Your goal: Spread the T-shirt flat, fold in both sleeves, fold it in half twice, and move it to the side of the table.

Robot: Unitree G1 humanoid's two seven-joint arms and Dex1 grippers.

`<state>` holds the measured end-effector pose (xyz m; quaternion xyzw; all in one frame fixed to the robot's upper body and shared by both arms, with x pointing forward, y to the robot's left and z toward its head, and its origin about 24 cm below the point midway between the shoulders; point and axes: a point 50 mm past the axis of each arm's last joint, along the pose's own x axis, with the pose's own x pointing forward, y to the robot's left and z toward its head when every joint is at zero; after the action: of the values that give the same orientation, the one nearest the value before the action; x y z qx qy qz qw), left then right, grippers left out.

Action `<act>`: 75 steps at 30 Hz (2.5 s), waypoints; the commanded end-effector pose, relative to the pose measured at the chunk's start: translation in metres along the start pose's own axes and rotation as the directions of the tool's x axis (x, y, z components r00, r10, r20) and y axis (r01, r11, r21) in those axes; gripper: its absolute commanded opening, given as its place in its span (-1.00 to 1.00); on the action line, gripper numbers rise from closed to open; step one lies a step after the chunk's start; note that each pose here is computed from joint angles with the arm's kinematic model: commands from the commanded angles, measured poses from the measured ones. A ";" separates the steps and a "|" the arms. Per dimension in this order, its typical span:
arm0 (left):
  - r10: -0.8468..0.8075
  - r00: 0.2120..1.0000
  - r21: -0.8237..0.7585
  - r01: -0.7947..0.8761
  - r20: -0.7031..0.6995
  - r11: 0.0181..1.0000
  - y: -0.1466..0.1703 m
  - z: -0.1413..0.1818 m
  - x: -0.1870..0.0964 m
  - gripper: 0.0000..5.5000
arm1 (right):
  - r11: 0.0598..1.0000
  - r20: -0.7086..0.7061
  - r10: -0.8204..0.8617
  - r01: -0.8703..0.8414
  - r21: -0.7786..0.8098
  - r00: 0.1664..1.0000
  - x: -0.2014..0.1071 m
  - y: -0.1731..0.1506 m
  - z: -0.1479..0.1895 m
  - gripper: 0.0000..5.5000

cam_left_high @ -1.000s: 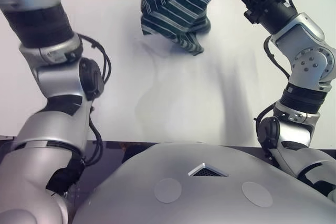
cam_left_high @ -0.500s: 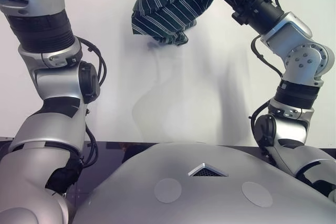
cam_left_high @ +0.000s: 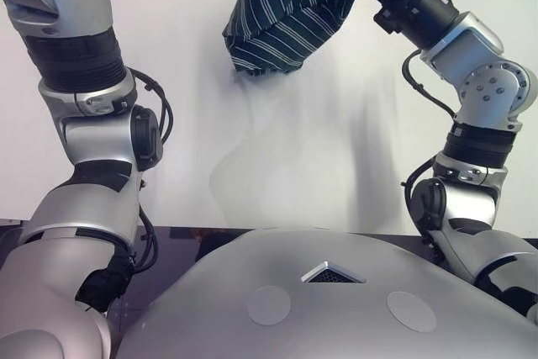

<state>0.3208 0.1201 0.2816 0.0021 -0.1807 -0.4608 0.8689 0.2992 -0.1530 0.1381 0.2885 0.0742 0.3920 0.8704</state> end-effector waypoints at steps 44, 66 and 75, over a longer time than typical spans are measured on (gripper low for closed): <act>-0.608 0.512 -0.355 0.510 -0.607 0.784 0.006 0.015 -0.129 -1.00 | 0.572 -0.881 0.090 -0.748 -0.336 0.465 -0.078 0.073 0.104 -0.99; -0.488 0.190 -0.384 0.406 -0.852 0.829 -0.134 -0.090 -0.202 -0.66 | 0.863 -0.875 -0.022 -0.433 -0.261 0.483 -0.134 0.080 -0.085 -0.54; -0.029 0.547 0.119 0.232 -0.837 0.965 -0.005 -0.130 -0.127 -0.84 | 0.894 -0.498 -0.129 -0.117 -0.433 0.858 -0.035 -0.009 -0.027 -0.60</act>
<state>0.2480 0.2002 0.1631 0.2875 0.1949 -0.5182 0.7816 0.2235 -0.1956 0.1381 -0.0314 0.2200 0.5347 0.8153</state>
